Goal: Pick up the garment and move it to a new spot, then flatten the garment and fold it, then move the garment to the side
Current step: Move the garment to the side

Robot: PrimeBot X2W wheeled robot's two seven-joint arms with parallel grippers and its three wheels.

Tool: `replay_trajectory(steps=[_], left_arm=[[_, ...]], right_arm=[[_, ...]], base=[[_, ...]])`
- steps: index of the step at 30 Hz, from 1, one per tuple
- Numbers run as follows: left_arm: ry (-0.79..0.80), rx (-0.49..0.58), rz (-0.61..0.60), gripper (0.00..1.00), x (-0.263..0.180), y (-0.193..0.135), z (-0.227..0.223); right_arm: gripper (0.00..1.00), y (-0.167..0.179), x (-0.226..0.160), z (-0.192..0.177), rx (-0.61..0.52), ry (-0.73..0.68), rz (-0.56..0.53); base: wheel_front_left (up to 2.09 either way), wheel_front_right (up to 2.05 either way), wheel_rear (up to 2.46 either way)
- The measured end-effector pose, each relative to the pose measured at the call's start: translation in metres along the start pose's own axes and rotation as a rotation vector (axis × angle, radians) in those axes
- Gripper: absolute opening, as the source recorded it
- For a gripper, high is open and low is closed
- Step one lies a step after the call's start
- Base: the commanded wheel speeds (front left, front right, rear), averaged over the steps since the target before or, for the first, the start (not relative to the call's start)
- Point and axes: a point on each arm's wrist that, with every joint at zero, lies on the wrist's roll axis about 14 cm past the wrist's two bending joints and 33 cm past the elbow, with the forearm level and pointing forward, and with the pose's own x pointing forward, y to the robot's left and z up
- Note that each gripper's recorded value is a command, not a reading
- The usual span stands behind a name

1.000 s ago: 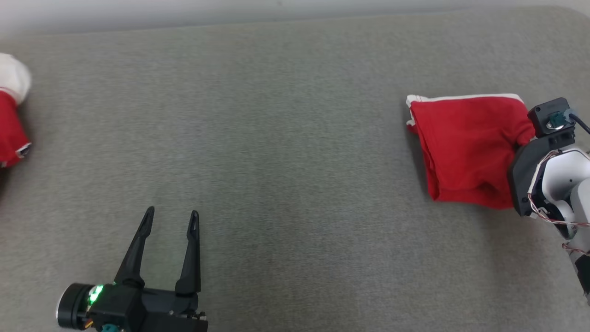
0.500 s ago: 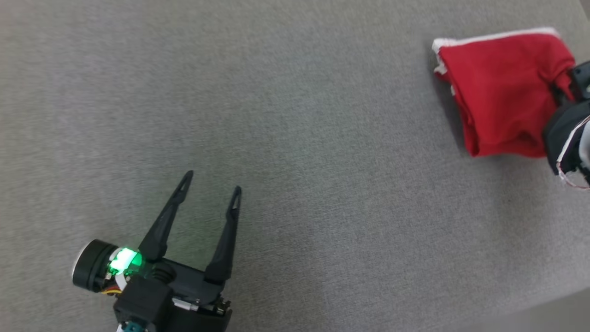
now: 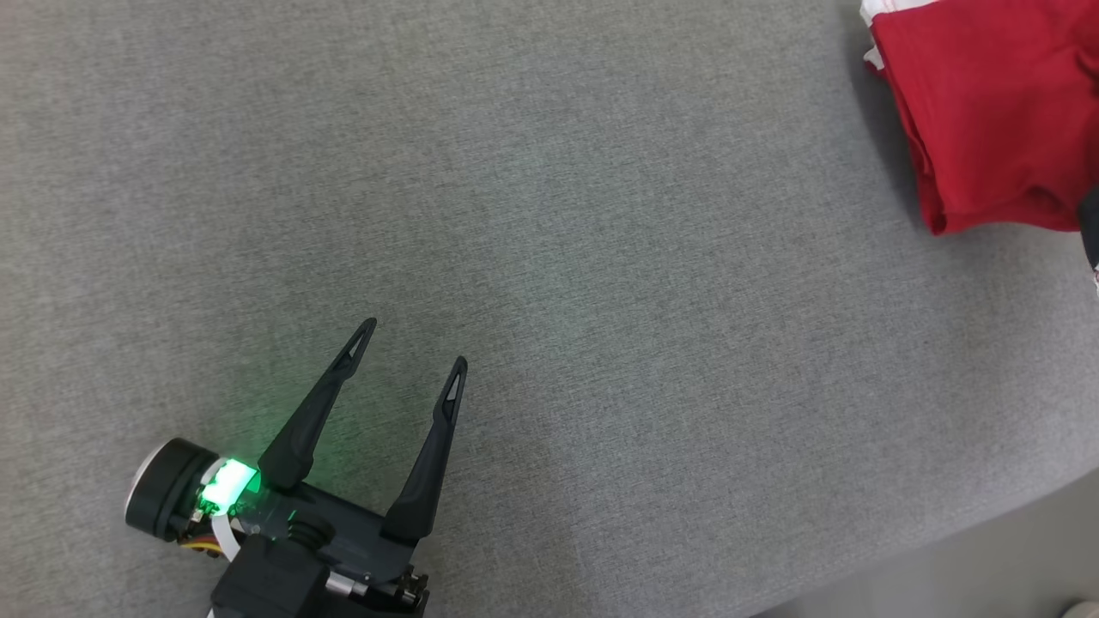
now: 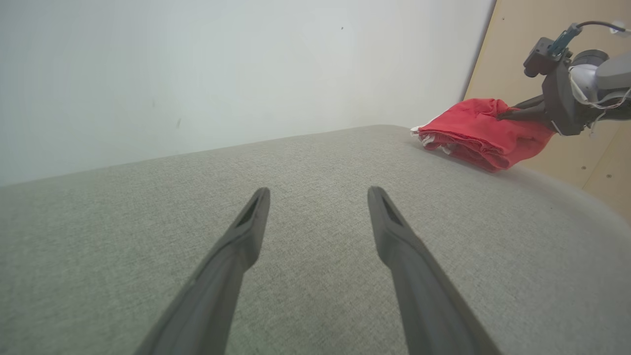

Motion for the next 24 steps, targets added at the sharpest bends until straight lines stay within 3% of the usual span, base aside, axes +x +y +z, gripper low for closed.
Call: replay_trajectory(steps=[4, 5, 6, 7, 8, 18, 24], left_arm=[[0.013, -0.01, -0.015, 1.0, 0.0, -0.004, -0.006], [0.016, -0.012, -0.02, 1.0, -0.001, -0.005, -0.007], [0.018, -0.013, -0.024, 1.0, -0.001, -0.006, -0.008], [0.018, -0.013, -0.026, 1.0, 0.0, -0.006, -0.008], [0.019, -0.012, -0.029, 1.0, 0.0, -0.007, -0.009], [0.019, -0.008, -0.021, 1.0, -0.002, -0.008, -0.004], [0.01, -0.003, 0.037, 1.0, -0.006, -0.001, 0.006]], right_arm=[[0.0, -0.009, -0.003, 0.001, 0.018, -0.041, -0.028], [0.05, -0.011, -0.004, 0.002, 0.025, -0.057, -0.034], [0.25, -0.012, -0.004, 0.002, 0.026, -0.063, -0.039], [0.38, -0.012, -0.005, 0.002, 0.031, -0.066, -0.043], [1.0, -0.013, -0.006, 0.003, 0.032, -0.075, -0.048], [1.0, -0.009, -0.012, 0.015, 0.035, -0.16, -0.063], [1.0, 0.008, -0.02, 0.037, 0.169, -0.287, -0.061]], base=[[0.0, 0.0, 0.0], [0.0, 0.0, 0.0], [0.0, 0.0, 0.0], [0.0, 0.0, 0.0], [0.0, 0.0, 0.0], [0.0, 0.0, 0.0], [0.0, 0.0, 0.0]])
